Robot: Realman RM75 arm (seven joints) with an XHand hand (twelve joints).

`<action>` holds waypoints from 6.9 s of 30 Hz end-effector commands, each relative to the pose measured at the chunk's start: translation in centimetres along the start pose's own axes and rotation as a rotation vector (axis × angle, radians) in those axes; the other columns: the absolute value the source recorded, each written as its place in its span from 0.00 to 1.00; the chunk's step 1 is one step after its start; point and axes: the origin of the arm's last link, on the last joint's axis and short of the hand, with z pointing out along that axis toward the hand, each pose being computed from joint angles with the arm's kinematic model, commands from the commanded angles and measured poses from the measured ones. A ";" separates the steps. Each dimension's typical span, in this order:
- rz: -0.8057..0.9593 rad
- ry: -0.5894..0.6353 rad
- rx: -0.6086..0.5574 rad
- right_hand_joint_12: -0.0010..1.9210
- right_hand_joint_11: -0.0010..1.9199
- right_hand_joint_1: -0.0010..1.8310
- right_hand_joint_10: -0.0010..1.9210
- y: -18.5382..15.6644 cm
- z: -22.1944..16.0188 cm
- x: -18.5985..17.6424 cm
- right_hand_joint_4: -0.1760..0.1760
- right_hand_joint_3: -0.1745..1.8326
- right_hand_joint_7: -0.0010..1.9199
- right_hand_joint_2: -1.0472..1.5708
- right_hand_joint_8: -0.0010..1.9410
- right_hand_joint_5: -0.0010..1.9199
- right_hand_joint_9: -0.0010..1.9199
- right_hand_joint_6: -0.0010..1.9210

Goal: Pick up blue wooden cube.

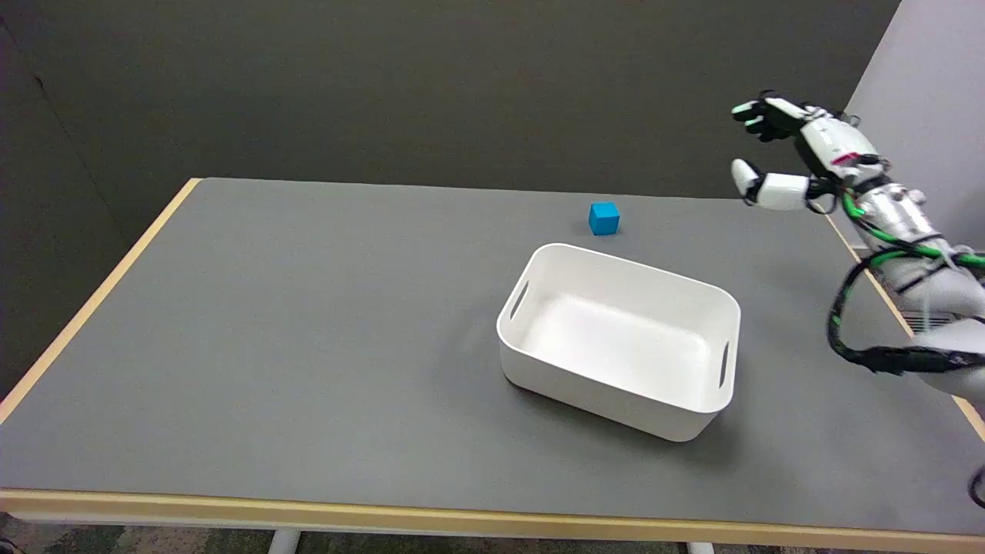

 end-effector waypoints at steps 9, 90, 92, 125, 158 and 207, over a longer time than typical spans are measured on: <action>-0.170 -0.207 0.079 0.66 0.11 0.32 0.49 -8.7 10.4 -9.2 0.88 0.54 0.26 0.67 0.28 0.17 0.24 0.35; -0.336 -0.521 -0.148 0.61 0.07 0.30 0.38 -7.0 11.4 -17.0 0.82 0.55 0.19 0.66 0.20 0.13 0.17 0.25; -0.332 -0.512 -0.135 0.61 0.07 0.30 0.38 -7.6 11.8 -17.0 0.82 0.55 0.19 0.66 0.20 0.13 0.17 0.25; -0.314 -0.550 -0.127 0.63 0.08 0.31 0.39 -8.7 11.3 -18.4 0.82 0.55 0.20 0.66 0.20 0.13 0.18 0.26; -0.313 -0.501 -0.106 0.74 0.19 0.49 0.53 -8.8 11.8 -17.5 0.89 0.53 0.31 0.72 0.42 0.14 0.27 0.52; 0.337 0.108 -0.545 1.00 0.26 0.64 0.84 5.8 2.8 -4.3 0.00 0.34 0.36 0.81 0.83 0.33 0.43 0.83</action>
